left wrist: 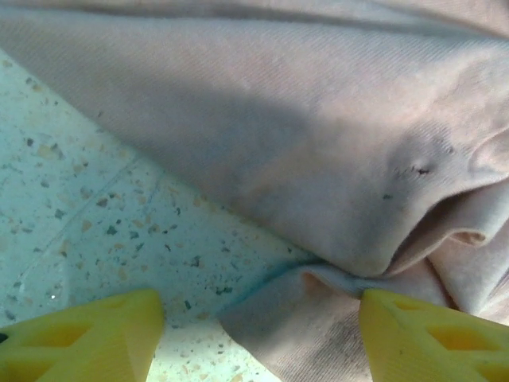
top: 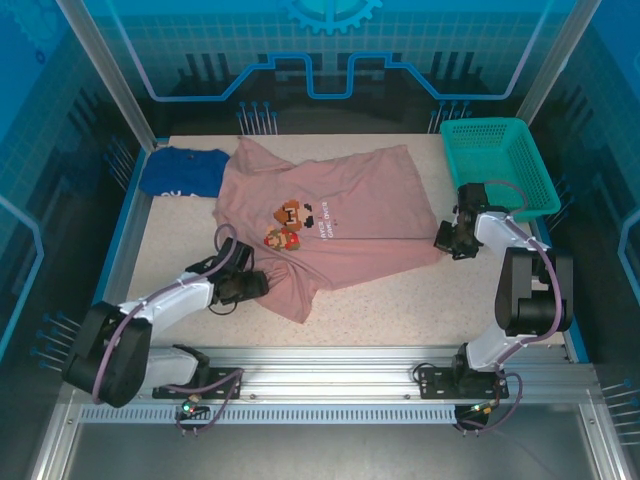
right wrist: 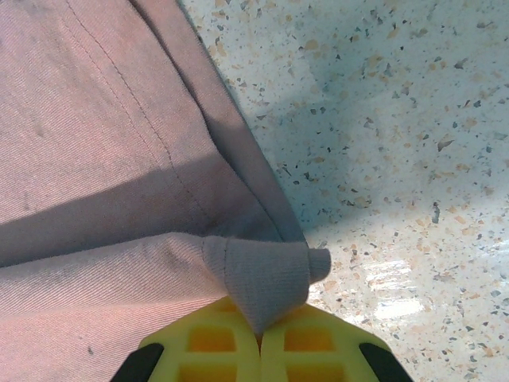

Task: Fold the inside-out t-shirt
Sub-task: Turn over the T-shirt at the center of the table.

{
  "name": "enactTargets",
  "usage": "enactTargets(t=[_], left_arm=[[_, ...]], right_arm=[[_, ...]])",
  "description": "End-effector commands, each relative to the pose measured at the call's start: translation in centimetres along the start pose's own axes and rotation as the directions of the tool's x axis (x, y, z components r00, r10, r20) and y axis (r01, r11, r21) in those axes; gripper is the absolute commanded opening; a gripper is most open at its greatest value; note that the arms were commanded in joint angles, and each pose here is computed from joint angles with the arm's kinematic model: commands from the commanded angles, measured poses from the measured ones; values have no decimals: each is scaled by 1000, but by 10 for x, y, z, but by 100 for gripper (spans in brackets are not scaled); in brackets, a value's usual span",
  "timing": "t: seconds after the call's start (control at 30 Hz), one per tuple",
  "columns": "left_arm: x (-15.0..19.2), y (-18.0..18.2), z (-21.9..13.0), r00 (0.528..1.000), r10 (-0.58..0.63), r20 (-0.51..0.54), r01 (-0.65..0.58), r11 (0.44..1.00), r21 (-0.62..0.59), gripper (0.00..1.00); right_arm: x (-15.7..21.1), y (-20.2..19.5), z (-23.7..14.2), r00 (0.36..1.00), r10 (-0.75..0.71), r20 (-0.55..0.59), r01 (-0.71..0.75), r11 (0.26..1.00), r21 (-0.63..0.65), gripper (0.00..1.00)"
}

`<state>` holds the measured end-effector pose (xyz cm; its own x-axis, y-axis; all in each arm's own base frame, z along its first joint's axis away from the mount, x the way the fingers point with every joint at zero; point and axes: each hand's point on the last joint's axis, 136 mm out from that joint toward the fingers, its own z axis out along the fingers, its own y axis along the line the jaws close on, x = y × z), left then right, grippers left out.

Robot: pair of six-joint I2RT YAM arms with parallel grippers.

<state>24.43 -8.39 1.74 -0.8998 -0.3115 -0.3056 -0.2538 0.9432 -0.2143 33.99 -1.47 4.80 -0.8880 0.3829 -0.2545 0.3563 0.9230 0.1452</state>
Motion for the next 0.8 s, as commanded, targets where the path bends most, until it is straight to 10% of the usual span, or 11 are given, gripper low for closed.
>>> enactTargets(t=[0.0,0.77], left_arm=[[-1,-11,5,999,45,-30,-44,998,35,67],[24,-47,17,944,313,-99,-316,949,-16,34]], right_arm=[[-2,2,1,1000,-14,5,14,1000,-13,2],[-4,3,-2,1000,-19,13,19,1000,-17,1]])
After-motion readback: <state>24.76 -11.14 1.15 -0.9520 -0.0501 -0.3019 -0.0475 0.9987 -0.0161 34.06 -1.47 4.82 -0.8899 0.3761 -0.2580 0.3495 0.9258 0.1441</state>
